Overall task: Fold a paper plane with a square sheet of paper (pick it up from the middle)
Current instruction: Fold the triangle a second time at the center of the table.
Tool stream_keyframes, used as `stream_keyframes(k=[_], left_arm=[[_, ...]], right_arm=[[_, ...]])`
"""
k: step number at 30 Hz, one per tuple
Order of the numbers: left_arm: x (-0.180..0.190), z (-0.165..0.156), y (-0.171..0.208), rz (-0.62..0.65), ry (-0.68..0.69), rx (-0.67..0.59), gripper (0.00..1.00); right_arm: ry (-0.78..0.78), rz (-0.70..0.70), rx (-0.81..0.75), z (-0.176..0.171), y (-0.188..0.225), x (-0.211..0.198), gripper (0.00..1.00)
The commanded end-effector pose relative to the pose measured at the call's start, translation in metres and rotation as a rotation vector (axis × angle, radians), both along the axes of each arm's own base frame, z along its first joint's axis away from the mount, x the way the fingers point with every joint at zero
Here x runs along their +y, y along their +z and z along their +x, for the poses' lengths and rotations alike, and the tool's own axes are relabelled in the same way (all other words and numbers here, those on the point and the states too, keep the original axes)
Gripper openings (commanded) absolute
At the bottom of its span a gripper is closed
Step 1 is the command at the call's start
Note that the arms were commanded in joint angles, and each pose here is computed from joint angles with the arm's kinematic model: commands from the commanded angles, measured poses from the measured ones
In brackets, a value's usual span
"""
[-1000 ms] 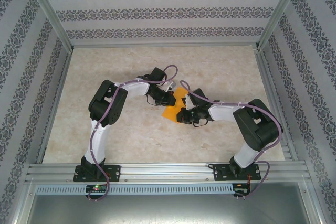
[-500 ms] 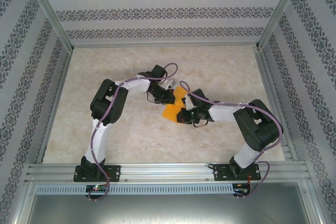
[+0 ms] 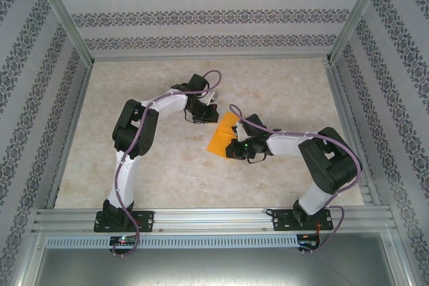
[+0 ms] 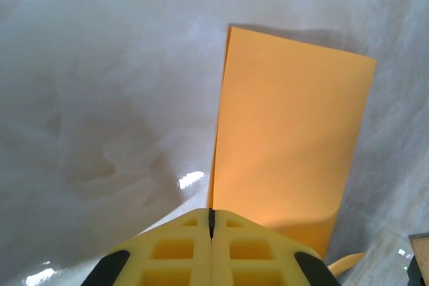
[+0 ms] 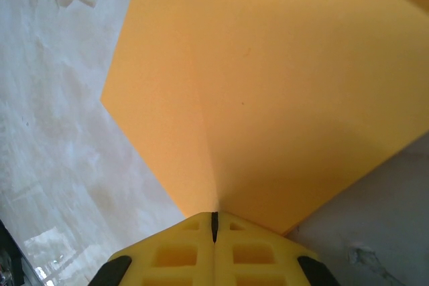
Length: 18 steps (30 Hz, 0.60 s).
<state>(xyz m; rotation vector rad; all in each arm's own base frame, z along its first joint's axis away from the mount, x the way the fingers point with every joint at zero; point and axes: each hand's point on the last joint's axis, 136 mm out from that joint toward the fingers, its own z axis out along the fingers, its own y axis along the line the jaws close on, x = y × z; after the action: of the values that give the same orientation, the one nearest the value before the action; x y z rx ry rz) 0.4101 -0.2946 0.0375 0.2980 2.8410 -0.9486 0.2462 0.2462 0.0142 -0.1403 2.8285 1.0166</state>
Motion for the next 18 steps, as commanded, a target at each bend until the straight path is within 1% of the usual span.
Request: stream_keyframes(k=[1, 3, 7, 9, 14, 18], left_arm=[[0.003, -0.011, 0.036, -0.025, 0.0, -0.049, 0.07], [-0.003, -0.024, 0.041, -0.055, -0.012, -0.032, 0.07], [-0.02, -0.046, 0.039, -0.127, -0.019, 0.011, 0.07], [-0.027, -0.054, 0.034, -0.13, -0.006, 0.023, 0.07], [-0.042, -0.064, 0.022, -0.173, 0.062, 0.053, 0.06], [-0.054, -0.072, 0.012, -0.172, 0.066, 0.066, 0.07]], right_arm=[[0.029, -0.119, 0.135, -0.037, -0.026, -0.021, 0.03], [0.027, -0.116, 0.125, -0.035, -0.023, -0.02, 0.02], [0.025, -0.111, 0.111, -0.032, -0.019, -0.02, 0.03], [0.021, -0.115, 0.104, -0.031, -0.018, -0.02, 0.02], [0.011, -0.121, 0.09, -0.03, -0.015, -0.022, 0.02], [0.004, -0.129, 0.084, -0.029, -0.013, -0.025, 0.02]])
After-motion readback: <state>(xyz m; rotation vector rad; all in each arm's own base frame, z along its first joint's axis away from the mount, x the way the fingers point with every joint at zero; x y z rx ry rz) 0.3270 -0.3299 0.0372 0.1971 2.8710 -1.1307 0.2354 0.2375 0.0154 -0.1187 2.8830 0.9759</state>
